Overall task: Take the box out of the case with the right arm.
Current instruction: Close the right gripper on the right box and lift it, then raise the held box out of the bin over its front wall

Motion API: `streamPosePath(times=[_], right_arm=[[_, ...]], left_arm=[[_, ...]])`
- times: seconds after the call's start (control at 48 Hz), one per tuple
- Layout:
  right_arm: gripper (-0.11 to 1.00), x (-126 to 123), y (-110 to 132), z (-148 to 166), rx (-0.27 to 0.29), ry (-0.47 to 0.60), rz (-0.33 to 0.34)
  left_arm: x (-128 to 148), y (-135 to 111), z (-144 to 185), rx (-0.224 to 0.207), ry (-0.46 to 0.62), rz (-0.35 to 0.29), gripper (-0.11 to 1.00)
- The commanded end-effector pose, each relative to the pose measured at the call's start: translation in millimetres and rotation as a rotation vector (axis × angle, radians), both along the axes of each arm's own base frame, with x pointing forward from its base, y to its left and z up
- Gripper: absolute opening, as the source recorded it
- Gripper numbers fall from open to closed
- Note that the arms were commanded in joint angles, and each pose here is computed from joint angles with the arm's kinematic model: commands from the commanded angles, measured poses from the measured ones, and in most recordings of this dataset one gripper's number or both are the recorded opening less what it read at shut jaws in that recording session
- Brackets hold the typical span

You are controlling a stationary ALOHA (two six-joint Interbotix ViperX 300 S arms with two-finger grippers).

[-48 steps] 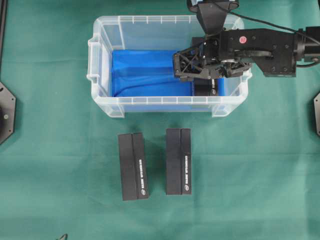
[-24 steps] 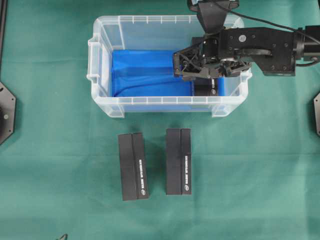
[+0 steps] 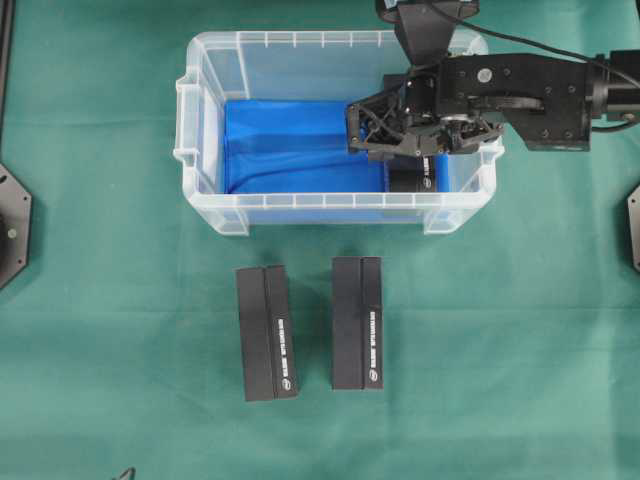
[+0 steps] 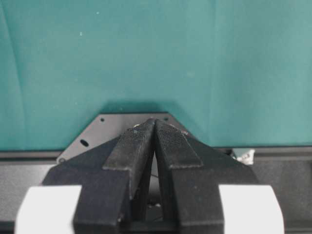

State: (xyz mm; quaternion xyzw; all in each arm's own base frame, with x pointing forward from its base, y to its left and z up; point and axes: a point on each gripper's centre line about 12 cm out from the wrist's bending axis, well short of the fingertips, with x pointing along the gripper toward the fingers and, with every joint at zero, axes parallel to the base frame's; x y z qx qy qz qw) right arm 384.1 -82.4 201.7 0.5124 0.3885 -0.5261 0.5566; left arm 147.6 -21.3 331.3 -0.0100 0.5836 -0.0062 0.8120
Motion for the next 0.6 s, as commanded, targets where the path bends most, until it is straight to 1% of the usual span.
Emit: streamPosePath(times=[0.0, 0.125, 0.292, 0.417, 0.583], right_arm=[[0.65, 0, -4, 4, -0.005, -0.01, -0.007], [0.65, 2, -4, 12, -0.007, -0.026, -0.007], [0.65, 0, -6, 41, -0.026, -0.031, -0.018], [0.65, -4, -7, 68, -0.053, -0.029, -0.022], [0.65, -11, -8, 105, -0.108, -0.027, -0.03]], left_arm=[[1, 0, 3, -0.002, -0.012, 0.0, 0.0], [1, 0, 3, -0.002, -0.012, -0.002, 0.0], [1, 0, 3, -0.003, -0.013, -0.002, 0.0], [1, 0, 3, -0.002, -0.015, -0.003, 0.0], [0, 0, 4, -0.002, -0.017, -0.003, 0.0]])
